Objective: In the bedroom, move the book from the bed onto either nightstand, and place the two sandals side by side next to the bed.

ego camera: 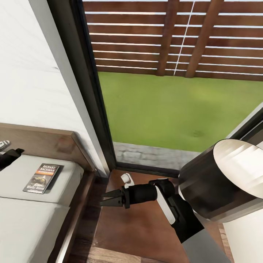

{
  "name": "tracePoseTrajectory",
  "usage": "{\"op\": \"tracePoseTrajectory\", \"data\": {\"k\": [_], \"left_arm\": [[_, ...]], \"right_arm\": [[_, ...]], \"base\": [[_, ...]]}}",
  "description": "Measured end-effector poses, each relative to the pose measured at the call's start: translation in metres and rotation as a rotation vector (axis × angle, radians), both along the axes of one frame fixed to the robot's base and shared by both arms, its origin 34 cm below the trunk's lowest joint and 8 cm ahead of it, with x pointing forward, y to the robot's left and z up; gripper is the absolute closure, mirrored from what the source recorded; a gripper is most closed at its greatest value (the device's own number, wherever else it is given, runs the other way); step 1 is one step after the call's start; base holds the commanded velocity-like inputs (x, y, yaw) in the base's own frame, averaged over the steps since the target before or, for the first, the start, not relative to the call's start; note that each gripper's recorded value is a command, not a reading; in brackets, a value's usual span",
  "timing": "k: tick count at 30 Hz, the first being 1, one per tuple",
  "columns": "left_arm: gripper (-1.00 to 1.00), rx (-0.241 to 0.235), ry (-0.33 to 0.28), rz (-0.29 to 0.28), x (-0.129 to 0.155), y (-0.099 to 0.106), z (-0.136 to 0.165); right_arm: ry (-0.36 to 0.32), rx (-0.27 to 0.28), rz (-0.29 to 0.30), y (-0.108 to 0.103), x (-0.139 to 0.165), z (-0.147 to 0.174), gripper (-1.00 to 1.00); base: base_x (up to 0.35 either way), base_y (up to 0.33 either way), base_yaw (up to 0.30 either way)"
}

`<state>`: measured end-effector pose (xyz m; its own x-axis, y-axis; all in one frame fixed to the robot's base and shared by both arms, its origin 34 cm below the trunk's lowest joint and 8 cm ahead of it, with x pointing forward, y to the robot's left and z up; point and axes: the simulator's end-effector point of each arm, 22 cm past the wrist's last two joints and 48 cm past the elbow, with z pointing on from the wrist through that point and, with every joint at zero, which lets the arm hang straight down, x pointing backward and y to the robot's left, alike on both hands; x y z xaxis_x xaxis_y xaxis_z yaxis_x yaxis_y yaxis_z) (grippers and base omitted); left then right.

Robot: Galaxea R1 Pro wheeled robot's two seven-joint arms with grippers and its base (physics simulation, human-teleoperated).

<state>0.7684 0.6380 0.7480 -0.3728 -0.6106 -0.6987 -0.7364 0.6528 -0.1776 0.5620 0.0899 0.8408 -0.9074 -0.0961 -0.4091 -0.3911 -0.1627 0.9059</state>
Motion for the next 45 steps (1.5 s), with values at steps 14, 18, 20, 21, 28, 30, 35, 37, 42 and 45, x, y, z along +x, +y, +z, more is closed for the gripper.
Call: {"op": "tracePoseTrajectory", "data": {"k": [14,18,20,21,28,30,35,37,42,45], "left_arm": [[-1.00,0.115,-0.059,-0.024,0.021,-0.010,-0.005],[-1.00,0.112,-0.061,-0.028,0.023,-0.014,-0.006],[-1.00,0.112,-0.063,-0.030,0.024,-0.015,-0.006],[-1.00,0.112,-0.064,-0.030,0.024,-0.015,-0.005],[-1.00,0.109,-0.067,-0.033,0.025,-0.018,-0.006],[-1.00,0.109,-0.067,-0.033,0.025,-0.018,-0.006],[-1.00,0.109,-0.064,-0.033,0.025,-0.018,-0.007],[-1.00,0.109,-0.060,-0.033,0.025,-0.018,-0.009],[-1.00,0.109,-0.052,-0.033,0.024,-0.017,-0.014],[-1.00,0.107,-0.048,-0.034,0.023,-0.018,-0.018]], "right_arm": [[0.000,0.000,0.000,0.000,0.000,0.000,-1.00],[0.001,0.000,0.000,0.000,0.000,0.000,-1.00],[0.001,0.000,0.000,0.000,0.000,0.000,-1.00],[0.001,0.000,0.000,0.000,0.000,0.000,-1.00],[0.001,0.000,0.000,0.000,0.000,0.000,-1.00],[0.001,0.001,0.000,0.000,0.000,0.000,-1.00],[0.004,0.000,0.000,0.000,0.000,-0.001,-1.00],[0.006,0.000,0.000,0.000,0.000,-0.003,-1.00],[0.014,0.000,0.000,0.000,0.000,-0.006,-1.00],[0.018,0.000,0.000,0.000,0.000,-0.008,-1.00]], "base": [[0.000,0.000,0.000],[0.000,0.000,0.000],[0.000,0.000,0.000],[0.000,0.000,0.000],[0.000,0.000,0.000],[0.000,0.000,0.000],[0.000,0.000,0.000],[0.000,0.000,0.000],[0.000,0.000,0.000],[0.000,0.000,0.000]]}}
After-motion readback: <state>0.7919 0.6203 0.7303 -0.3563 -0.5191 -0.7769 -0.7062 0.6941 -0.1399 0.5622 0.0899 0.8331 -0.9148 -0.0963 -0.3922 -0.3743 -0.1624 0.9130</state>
